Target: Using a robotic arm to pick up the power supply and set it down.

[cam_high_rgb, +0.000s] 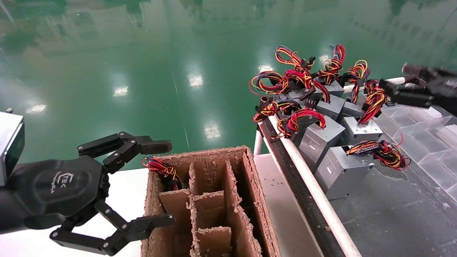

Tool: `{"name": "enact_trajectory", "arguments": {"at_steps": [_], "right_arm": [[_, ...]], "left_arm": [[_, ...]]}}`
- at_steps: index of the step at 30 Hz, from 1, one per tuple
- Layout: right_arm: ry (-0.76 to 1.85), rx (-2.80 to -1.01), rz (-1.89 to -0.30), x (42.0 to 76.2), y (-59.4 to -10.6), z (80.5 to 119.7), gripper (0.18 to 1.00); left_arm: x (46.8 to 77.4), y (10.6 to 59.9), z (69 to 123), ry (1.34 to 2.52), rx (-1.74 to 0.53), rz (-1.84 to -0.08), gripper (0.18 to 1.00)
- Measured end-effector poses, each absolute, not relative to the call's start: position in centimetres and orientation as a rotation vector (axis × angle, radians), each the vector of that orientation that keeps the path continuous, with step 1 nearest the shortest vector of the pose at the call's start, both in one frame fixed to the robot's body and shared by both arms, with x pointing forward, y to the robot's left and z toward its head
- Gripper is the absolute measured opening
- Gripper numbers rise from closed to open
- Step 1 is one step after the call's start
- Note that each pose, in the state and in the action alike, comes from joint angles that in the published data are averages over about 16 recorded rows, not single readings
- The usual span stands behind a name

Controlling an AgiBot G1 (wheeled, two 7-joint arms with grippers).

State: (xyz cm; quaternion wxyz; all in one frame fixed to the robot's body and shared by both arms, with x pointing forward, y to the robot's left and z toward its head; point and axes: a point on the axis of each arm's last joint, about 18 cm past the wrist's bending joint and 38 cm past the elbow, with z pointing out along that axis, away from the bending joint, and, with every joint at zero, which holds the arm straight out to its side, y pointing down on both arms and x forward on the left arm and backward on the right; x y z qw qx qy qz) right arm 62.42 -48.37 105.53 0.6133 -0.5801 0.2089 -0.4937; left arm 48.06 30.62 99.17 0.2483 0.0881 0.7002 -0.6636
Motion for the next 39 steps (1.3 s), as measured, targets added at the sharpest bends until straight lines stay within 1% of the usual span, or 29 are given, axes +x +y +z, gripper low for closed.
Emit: {"name": "enact_trajectory", "arguments": {"at_steps": [2,7,13,19,29,39], "right_arm": [[0.442,-1.333,-1.131,62.0,-48.0,106.0,0.831],[0.34,-1.324,-1.096,61.0,-46.5,106.8,0.91],[0.249,-1.329,-1.016,60.2,-44.3,106.4,0.969],[0.19,-1.344,-0.915,59.8,-41.9,105.4,0.995],[0.099,-1.374,-0.771,58.3,-38.4,103.7,1.001],[0.007,-1.411,-0.664,56.1,-35.5,102.4,1.001]], "left_arm": [[48.1,30.6,99.2,1.908,0.24,-1.808,1.001],[48.1,30.6,99.2,1.908,0.24,-1.808,1.001],[48.1,30.6,99.2,1.908,0.239,-1.808,1.001],[48.1,30.6,99.2,1.908,0.239,-1.808,1.001],[48.1,30.6,99.2,1.908,0.239,-1.808,1.001],[48.1,30.6,99.2,1.908,0.239,-1.808,1.001]]}}
